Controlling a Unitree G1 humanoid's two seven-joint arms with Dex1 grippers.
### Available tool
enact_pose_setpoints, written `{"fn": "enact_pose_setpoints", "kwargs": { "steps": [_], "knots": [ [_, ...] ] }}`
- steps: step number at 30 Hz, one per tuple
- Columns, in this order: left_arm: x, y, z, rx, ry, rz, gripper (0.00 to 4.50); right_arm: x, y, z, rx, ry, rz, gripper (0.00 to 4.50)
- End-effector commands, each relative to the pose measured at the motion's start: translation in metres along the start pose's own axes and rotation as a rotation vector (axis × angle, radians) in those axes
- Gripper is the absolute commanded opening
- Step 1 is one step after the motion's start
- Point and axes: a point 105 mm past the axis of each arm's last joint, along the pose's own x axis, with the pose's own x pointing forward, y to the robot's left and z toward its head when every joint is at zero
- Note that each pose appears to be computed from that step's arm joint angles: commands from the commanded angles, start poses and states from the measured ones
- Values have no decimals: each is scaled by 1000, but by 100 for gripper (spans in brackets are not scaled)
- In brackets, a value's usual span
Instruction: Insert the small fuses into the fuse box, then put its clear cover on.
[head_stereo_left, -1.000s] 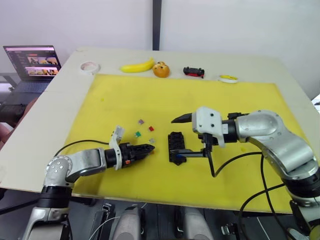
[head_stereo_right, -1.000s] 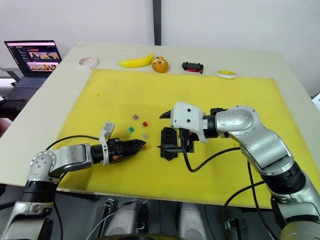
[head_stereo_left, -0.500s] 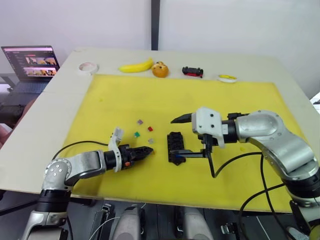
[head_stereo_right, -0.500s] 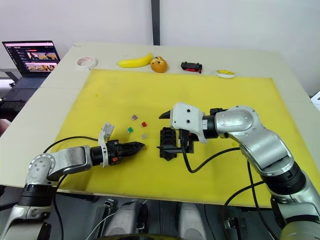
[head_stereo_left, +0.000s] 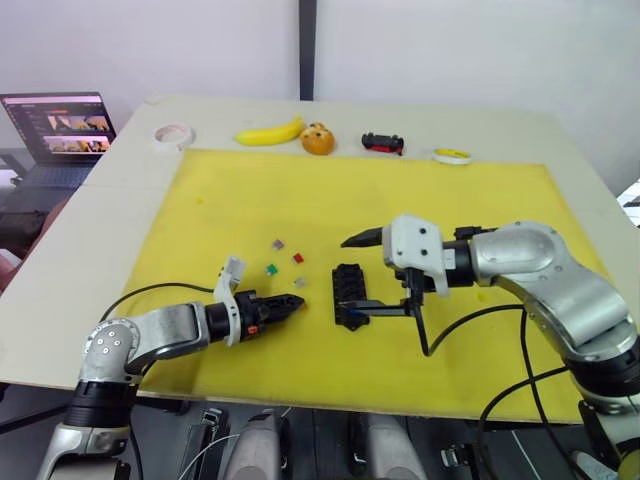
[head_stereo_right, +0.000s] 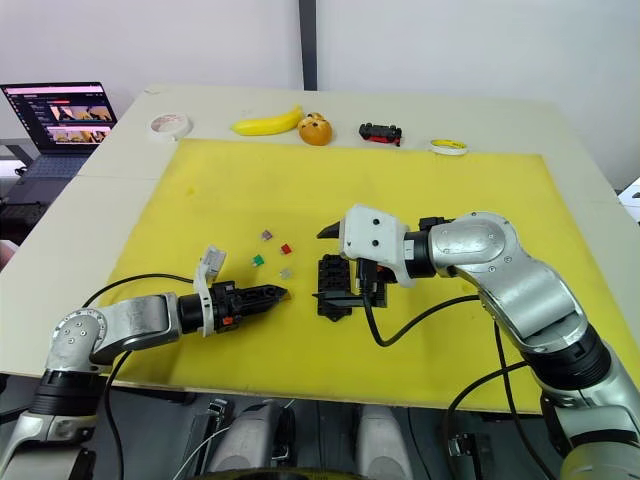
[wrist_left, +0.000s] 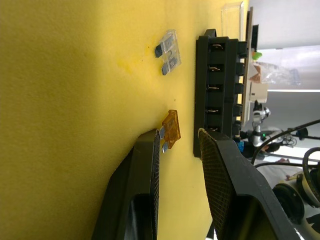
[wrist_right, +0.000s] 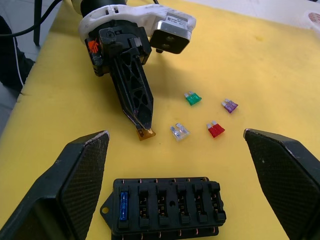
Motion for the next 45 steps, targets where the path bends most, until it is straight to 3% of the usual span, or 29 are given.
{"fn": "enact_pose_setpoints", "kwargs": {
  "steps": [1,4,8,19,30,40,43,45],
  "knots": [
    [1,8,-9,-6,33,37,133,-5,-1,13,-51,-27,-21,450],
    [2,8,-10,-9,33,43,133,-5,-2,12,-50,-26,-22,450],
    [1,9,-11,-8,33,45,11,-5,-2,12,-48,-25,-23,450],
    [0,11,-12,-9,33,54,11,-5,-1,10,-44,-25,-22,450],
    [-22,-8,6,46,-46,-73,11,-5,-1,11,-43,-27,-21,450],
    [-27,-1,0,50,-14,-45,11,-4,-1,11,-47,-30,-15,450],
    [-22,-4,-4,47,1,-68,87,-3,-1,12,-48,-31,-13,450],
    [-18,-7,-6,48,4,-75,185,-3,-1,12,-49,-32,-12,450]
  ]
}}
